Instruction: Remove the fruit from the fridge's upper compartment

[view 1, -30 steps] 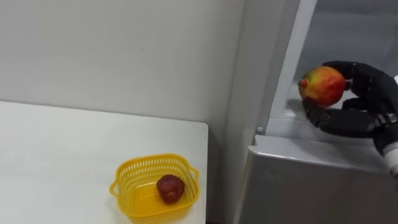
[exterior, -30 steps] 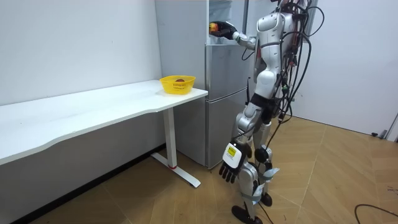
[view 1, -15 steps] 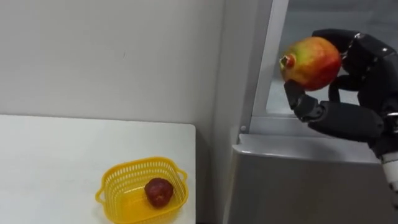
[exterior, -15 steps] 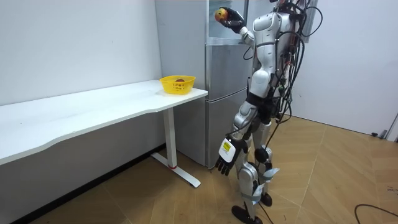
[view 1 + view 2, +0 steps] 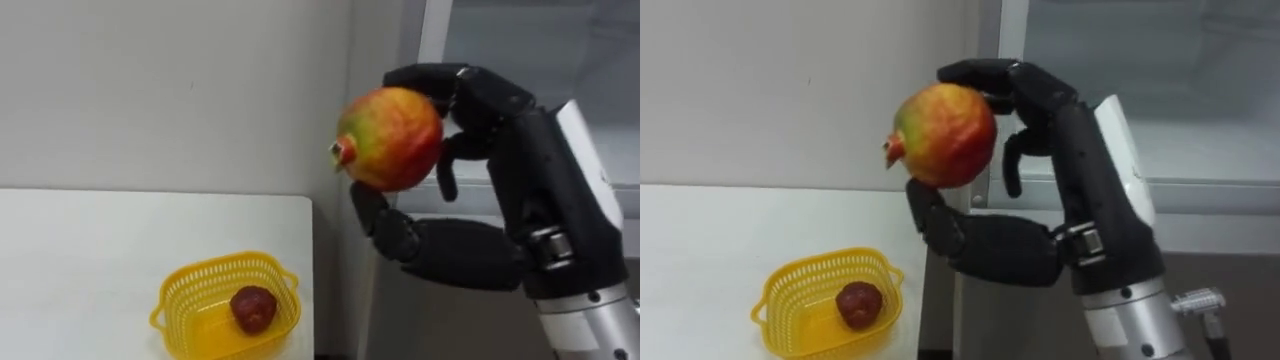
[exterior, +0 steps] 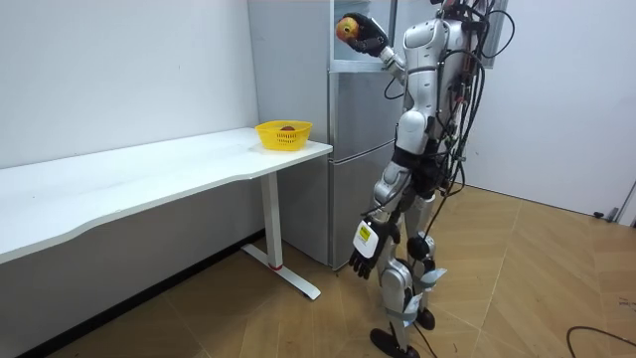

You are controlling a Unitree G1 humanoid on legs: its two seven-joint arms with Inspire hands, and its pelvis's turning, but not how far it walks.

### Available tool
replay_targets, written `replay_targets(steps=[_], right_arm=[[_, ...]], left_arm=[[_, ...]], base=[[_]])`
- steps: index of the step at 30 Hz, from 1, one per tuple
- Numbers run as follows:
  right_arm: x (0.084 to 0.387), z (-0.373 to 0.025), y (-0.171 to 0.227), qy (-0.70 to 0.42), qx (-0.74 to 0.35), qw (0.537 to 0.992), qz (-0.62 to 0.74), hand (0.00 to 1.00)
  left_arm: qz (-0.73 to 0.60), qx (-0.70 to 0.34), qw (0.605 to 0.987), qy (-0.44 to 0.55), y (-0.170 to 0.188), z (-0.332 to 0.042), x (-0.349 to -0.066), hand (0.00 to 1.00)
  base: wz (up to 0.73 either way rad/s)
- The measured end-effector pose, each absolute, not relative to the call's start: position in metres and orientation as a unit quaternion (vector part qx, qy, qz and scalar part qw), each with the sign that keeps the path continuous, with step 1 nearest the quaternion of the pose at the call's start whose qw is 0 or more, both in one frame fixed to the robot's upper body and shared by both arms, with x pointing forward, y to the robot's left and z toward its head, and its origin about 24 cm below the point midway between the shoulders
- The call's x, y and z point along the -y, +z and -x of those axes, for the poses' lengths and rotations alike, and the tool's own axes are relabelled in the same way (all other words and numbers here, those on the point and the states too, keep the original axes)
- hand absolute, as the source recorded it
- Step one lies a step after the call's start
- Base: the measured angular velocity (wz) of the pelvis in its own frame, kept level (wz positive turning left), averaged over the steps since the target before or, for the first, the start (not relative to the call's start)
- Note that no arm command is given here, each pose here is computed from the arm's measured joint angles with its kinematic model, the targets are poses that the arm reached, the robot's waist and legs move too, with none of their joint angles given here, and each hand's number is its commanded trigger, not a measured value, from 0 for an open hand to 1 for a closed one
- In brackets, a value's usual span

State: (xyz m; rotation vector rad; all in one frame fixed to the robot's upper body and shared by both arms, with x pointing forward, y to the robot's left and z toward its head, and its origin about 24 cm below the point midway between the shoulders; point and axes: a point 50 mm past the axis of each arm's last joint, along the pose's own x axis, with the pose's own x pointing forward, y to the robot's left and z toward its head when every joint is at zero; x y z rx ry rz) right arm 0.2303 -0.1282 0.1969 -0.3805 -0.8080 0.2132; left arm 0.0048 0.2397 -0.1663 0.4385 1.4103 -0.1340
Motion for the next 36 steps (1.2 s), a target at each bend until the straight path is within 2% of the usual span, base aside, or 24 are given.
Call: replay_targets(steps=[8, 16, 21, 28, 36], right_arm=[[0.105, -0.228, 0.188, 0.152, 0.386, 0.878, 0.239, 1.00], [0.108, -0.256, 0.172, 0.156, 0.339, 0.884, 0.282, 1.00], [0.120, -0.277, 0.149, 0.149, 0.275, 0.888, 0.337, 1.00], [0.128, -0.298, 0.149, 0.144, 0.251, 0.886, 0.363, 1.00], [0.145, -0.326, 0.120, 0.136, 0.154, 0.900, 0.384, 1.00]], left_arm=[[-0.200, -0.646, 0.730, -0.099, -0.169, -0.009, -0.234, 0.00], [-0.201, -0.628, 0.744, -0.110, -0.165, -0.023, -0.238, 0.00], [-0.204, -0.631, 0.741, -0.105, -0.164, -0.022, -0.245, 0.00], [-0.196, -0.645, 0.732, -0.098, -0.163, -0.012, -0.250, 0.00], [-0.186, -0.667, 0.714, -0.101, -0.162, 0.003, -0.251, 0.00]], base=[[0.06], [0.16], [0.16], [0.07], [0.17]])
